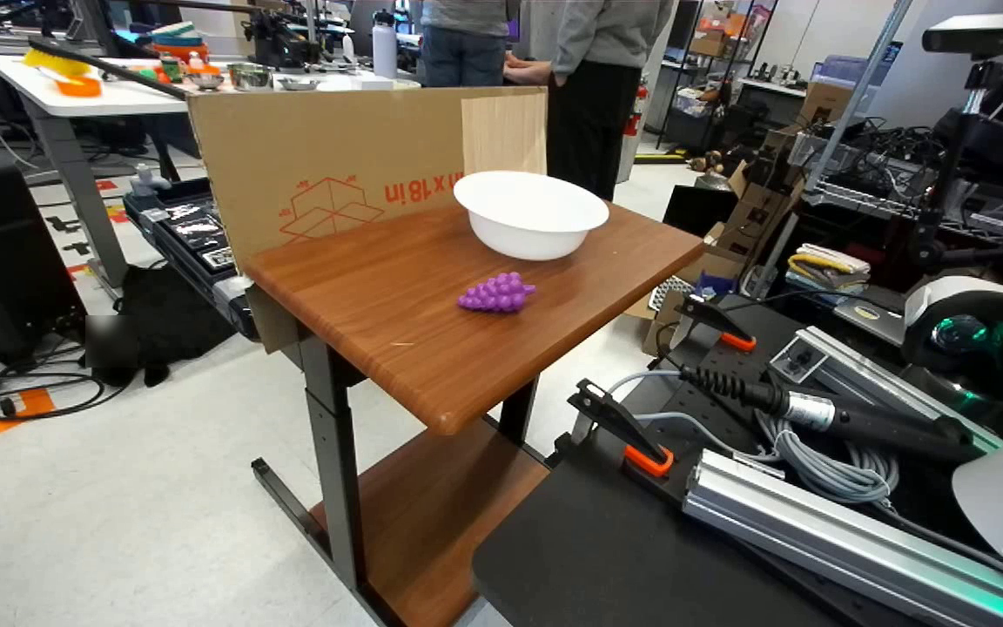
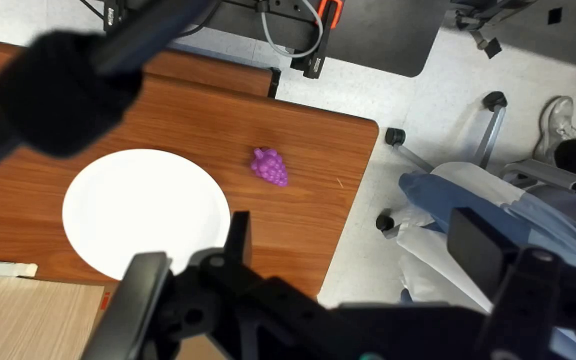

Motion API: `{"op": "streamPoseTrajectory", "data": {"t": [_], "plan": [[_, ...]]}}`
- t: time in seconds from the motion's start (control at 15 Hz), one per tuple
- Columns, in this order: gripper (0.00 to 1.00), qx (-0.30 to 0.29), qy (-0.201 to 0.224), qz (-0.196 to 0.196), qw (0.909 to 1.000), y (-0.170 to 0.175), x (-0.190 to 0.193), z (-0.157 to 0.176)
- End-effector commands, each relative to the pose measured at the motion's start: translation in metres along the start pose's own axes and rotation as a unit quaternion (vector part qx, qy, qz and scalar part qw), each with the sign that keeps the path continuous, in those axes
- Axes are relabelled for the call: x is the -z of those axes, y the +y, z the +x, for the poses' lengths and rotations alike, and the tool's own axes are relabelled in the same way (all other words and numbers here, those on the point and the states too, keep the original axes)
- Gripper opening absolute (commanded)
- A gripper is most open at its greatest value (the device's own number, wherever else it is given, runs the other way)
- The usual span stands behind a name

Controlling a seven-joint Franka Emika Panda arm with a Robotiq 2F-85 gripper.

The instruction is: Put the purple thing in the bowl

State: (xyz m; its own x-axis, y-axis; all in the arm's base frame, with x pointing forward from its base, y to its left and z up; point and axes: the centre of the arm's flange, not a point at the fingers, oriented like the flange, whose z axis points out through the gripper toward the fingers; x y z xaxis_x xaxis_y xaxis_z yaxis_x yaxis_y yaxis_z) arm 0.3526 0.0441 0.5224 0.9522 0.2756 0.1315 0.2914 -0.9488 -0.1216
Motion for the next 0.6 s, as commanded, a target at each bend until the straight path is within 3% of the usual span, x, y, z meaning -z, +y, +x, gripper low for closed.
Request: {"op": "streamPoseTrajectory", "data": {"t": [0.0,0.07,0.27,0.53], "plan": [[1.00,0.000,0.000,0.000,1.0000,0.000,0.000,0.000],[1.00,0.000,0.000,0.000,1.0000,0.000,0.000,0.000],[1.00,0.022,-0.068,-0.082,0.9941,0.016,-0.010,0.008],[1.00,0.110,-0.123,-0.086,0.9825,0.014,-0.027,0.063]]}}
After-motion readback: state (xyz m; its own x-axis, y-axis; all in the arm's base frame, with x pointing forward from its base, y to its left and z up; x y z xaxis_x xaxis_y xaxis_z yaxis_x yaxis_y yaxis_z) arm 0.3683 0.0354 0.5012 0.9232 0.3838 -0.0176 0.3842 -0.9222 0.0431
